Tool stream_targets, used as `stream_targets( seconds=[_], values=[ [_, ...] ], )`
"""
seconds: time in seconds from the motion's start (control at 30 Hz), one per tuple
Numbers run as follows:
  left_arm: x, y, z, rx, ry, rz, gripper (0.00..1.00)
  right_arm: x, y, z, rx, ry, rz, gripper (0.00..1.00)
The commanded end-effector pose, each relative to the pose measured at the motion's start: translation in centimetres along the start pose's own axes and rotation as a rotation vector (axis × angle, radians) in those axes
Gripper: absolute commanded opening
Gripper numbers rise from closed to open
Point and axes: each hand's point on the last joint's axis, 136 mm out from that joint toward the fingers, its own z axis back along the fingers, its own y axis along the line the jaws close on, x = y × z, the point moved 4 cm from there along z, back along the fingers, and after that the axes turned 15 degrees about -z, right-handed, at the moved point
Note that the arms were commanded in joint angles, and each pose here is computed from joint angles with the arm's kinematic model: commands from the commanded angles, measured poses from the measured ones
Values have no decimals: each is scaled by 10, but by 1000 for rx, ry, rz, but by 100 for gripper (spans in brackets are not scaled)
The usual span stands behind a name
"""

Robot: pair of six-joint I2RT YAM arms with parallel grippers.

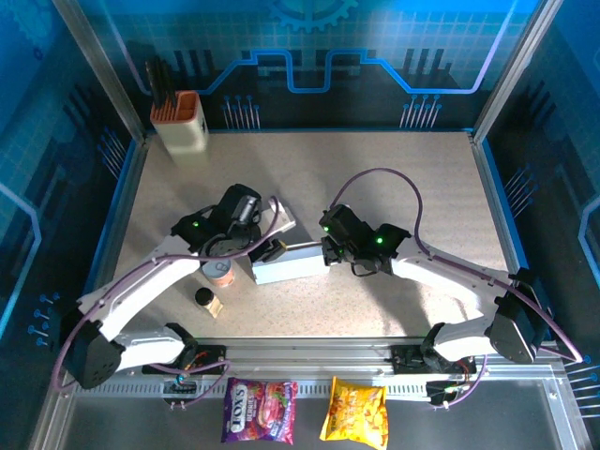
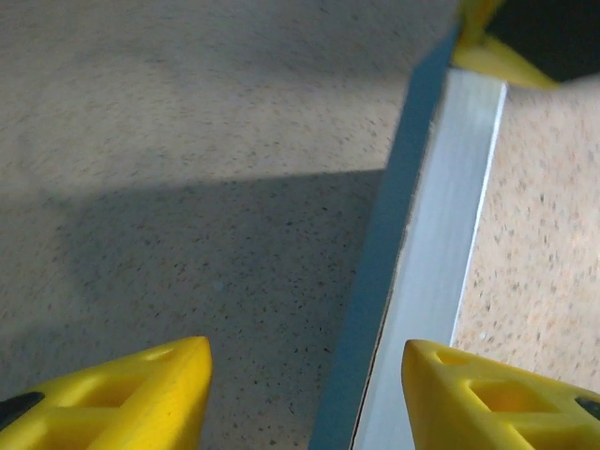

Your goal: Fold the paper box

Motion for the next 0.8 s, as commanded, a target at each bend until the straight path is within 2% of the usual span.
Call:
stream_targets(
  seconds=[0.0, 0.2, 0.37, 0.47, 0.6, 0.77],
  values=[
    [-9, 4, 21, 101, 1, 259, 57, -21, -10, -2, -43, 64, 18, 3],
    [-46, -6, 44, 200, 76, 648, 59, -23, -10, -3, -42, 68, 18, 3],
    [-67, -24, 39, 163, 178, 901, 62, -26, -10, -4, -44, 74, 17, 3],
    [-72, -30, 33, 149, 221, 1002, 63, -26, -9, -4, -42, 75, 19, 3],
    [-74, -30, 31, 166, 224, 1111, 61, -25, -7, -4, -41, 73, 24, 4],
    [-74, -29, 29, 169, 222, 1089, 57, -24, -6, -3, -37, 73, 26, 3]
  ],
)
